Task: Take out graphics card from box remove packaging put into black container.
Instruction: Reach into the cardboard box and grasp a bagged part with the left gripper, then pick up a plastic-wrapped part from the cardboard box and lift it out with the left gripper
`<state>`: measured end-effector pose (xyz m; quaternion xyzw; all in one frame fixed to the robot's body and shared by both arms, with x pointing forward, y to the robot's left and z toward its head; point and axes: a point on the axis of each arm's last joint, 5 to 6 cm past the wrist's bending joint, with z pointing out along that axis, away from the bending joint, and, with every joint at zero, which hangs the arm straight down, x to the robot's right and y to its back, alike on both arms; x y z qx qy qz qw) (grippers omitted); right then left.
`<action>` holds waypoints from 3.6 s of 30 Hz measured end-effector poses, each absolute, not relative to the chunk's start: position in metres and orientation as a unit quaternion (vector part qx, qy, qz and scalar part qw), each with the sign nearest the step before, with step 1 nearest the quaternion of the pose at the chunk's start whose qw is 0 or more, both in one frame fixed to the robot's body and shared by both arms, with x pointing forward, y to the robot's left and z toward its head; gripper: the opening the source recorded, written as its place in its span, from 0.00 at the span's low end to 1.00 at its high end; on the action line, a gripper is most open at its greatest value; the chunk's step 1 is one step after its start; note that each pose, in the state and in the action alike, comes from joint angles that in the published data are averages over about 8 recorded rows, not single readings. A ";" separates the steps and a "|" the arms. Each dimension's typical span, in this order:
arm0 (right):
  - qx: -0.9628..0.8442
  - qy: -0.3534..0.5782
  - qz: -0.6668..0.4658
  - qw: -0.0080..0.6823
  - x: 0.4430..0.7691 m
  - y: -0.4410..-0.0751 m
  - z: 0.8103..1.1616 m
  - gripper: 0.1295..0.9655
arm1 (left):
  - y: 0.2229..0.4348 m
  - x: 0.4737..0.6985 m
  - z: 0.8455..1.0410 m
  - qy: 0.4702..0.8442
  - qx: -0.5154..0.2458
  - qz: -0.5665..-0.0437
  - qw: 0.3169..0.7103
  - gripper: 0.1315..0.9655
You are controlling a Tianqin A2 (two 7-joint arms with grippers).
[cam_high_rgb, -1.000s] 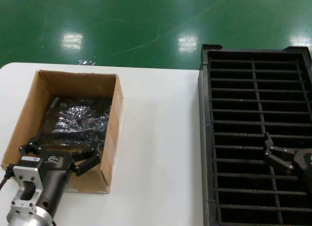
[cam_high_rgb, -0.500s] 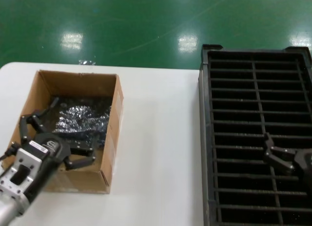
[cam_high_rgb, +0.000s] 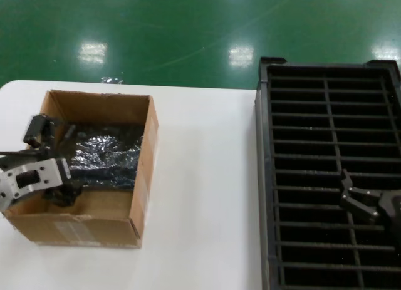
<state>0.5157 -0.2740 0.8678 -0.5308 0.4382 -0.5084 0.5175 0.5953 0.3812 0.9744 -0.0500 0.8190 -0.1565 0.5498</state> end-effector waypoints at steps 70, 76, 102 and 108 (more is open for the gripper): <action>-0.531 0.438 -0.508 0.517 0.516 -0.274 0.868 1.00 | 0.364 0.654 0.936 0.819 0.052 -0.040 0.570 0.06; -0.531 0.438 -0.508 0.517 0.516 -0.274 0.868 1.00 | 0.363 0.646 0.943 0.812 0.055 -0.041 0.579 0.02; -0.531 0.438 -0.508 0.517 0.516 -0.274 0.868 1.00 | 0.339 0.534 1.043 0.726 0.114 -0.045 0.676 0.01; -0.531 0.438 -0.508 0.517 0.516 -0.274 0.868 1.00 | 0.322 0.512 1.045 0.719 0.151 -0.061 0.676 0.01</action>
